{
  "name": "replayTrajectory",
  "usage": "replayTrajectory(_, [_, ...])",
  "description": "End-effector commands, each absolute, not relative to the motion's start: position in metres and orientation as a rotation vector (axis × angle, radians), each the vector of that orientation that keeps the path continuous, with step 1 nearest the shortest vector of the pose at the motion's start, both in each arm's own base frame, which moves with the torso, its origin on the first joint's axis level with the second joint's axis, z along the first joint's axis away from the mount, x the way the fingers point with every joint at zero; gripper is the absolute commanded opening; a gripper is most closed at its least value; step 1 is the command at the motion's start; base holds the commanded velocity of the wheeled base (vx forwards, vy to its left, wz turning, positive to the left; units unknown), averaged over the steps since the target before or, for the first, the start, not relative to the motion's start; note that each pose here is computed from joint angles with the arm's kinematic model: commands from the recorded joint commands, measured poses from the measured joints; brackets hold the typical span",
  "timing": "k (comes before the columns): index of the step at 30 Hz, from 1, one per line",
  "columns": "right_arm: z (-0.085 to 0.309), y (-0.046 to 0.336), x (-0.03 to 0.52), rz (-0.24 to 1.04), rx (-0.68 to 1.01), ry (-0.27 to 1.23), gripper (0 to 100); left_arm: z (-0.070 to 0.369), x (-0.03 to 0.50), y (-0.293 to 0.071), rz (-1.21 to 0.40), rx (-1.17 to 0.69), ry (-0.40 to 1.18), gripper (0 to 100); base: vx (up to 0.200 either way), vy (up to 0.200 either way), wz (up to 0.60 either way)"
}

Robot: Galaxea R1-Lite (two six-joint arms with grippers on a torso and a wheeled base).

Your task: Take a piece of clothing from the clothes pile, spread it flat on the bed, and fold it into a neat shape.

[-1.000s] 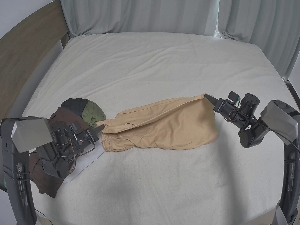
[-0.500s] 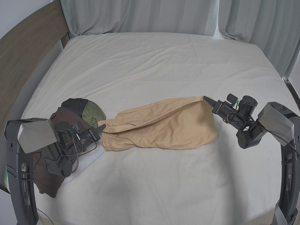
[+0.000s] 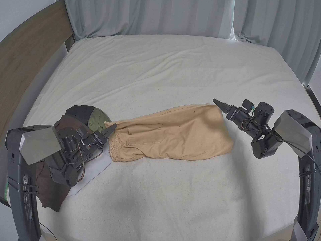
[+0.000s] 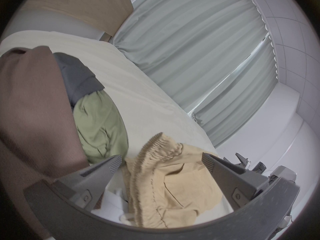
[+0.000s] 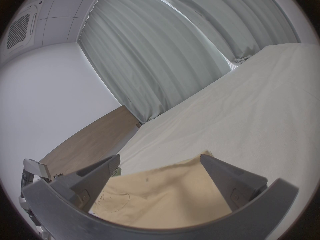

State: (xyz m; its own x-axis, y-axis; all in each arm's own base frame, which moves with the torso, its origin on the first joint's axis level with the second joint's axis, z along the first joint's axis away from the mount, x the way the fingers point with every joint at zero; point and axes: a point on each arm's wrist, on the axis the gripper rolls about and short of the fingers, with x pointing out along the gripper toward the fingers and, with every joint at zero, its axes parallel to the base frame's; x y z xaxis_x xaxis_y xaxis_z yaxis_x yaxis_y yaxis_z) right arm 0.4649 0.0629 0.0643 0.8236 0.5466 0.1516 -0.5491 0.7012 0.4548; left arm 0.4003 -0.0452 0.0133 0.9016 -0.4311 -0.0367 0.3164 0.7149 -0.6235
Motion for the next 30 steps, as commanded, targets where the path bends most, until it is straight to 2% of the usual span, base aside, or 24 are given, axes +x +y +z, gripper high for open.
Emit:
replayTrajectory(1, [0.066,0.064,0.459,0.61,0.507,-0.002,100,0.018,0.406,-0.031,-0.372,-0.656,0.143,100,0.0,0.0,0.0])
replayTrajectory(7, [0.074,0.062,0.446,0.608,0.507,0.005,100,0.025,0.404,-0.027,-0.369,-0.655,0.129,100,0.0,0.0,0.0])
replayTrajectory(20, [0.08,0.064,0.39,0.621,0.515,0.05,100,0.058,0.376,-0.047,-0.441,-0.647,0.128,100,0.0,0.0,0.0])
replayTrajectory(24, [0.1,0.065,0.373,0.634,0.512,0.042,100,0.059,0.371,-0.056,-0.463,-0.641,0.141,100,0.0,0.0,0.0])
replayTrajectory(30, [0.087,0.076,0.354,0.628,0.533,0.192,100,0.06,0.369,-0.062,-0.474,-0.619,0.141,100,0.0,0.0,0.0])
